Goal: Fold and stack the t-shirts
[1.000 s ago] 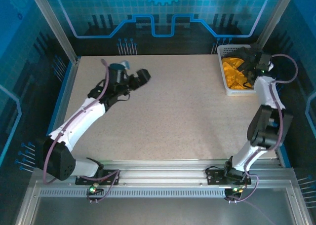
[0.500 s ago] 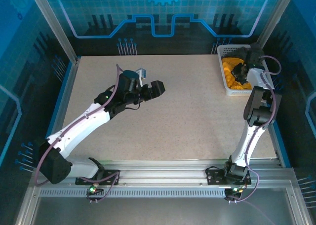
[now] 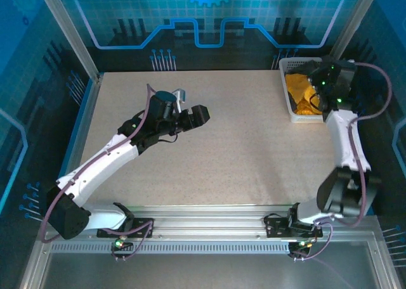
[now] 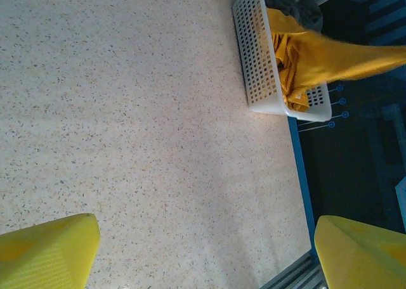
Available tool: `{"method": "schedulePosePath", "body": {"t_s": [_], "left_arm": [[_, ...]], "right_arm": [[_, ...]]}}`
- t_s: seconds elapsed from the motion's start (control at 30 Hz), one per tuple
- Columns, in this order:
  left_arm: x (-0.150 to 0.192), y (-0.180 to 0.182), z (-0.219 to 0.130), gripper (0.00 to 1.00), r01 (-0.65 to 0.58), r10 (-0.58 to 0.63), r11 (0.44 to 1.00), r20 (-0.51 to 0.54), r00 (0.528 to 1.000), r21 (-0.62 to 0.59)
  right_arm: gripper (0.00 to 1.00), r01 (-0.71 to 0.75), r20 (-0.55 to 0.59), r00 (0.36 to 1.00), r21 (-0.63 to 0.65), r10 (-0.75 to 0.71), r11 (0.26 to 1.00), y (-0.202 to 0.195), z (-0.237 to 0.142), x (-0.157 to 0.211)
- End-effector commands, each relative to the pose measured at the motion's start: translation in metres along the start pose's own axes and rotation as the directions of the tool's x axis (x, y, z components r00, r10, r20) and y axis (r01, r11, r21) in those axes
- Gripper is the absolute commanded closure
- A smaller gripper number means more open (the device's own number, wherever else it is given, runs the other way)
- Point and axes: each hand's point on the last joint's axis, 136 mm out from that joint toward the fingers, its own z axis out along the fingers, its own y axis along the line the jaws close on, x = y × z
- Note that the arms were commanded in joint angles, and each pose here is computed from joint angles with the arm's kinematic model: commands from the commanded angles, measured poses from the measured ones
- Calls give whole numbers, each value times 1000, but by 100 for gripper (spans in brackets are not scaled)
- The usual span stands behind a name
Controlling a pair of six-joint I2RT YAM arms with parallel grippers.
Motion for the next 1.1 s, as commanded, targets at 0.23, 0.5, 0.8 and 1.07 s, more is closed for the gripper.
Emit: {"method": "schedulePosePath", "body": {"t_s": [0.23, 0.5, 0.8, 1.07], "left_arm": [[-2, 36, -8, 11, 35, -32, 989, 22, 999, -146], [-6, 79, -46, 10, 113, -74, 946, 137, 988, -303], [-1, 116, -111, 9, 193, -71, 885, 285, 956, -424], [42, 114, -88, 16, 204, -170, 932, 136, 976, -300]], "right_arm": [[100, 226, 288, 955, -541, -74, 810, 230, -137, -87], [100, 179, 59, 973, -805, -224, 566, 354, -157, 52], [38, 122, -381, 647, -803, -660, 583, 338, -133, 360], [33, 230, -496, 592, -651, -635, 723, 227, -99, 366]]}}
